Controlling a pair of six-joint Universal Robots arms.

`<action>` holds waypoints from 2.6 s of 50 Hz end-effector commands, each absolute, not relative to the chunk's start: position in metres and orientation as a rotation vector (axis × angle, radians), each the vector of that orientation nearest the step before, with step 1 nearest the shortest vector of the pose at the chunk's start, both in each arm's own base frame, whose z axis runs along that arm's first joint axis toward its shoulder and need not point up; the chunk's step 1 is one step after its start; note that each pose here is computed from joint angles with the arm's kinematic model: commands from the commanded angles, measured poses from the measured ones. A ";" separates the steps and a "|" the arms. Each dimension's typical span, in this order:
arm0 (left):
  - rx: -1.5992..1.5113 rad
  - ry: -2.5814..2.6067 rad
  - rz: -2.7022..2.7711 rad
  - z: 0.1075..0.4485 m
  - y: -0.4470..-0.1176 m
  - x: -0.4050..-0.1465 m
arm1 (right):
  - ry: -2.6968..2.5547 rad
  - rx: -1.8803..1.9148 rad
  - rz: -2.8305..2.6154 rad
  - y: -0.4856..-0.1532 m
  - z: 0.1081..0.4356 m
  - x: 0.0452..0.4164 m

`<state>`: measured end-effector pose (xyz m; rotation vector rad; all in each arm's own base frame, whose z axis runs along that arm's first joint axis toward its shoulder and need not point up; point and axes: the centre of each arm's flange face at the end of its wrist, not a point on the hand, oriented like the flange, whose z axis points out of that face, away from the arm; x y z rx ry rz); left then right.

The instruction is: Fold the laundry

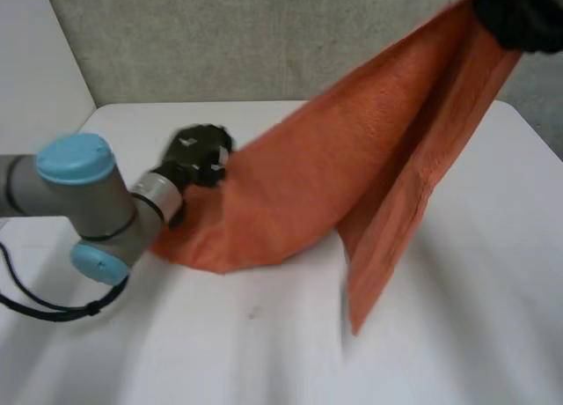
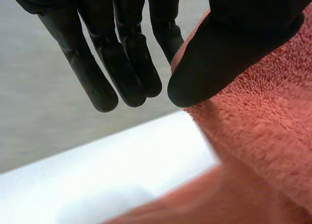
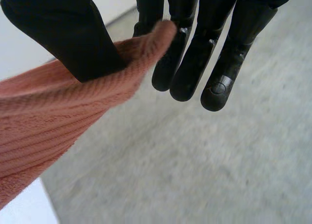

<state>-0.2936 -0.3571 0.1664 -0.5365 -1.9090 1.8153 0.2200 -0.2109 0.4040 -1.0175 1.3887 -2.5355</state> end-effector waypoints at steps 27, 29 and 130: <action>-0.590 -2.058 2.098 0.185 -0.357 -0.251 | 2.145 -1.253 -2.106 -0.335 0.246 0.240; -0.563 -1.934 2.222 0.207 -0.373 -0.257 | 2.063 -1.208 -2.240 -0.348 0.263 0.246; -0.284 -2.330 1.573 0.137 -0.234 -0.262 | 1.568 -0.779 -2.467 -0.225 0.417 0.248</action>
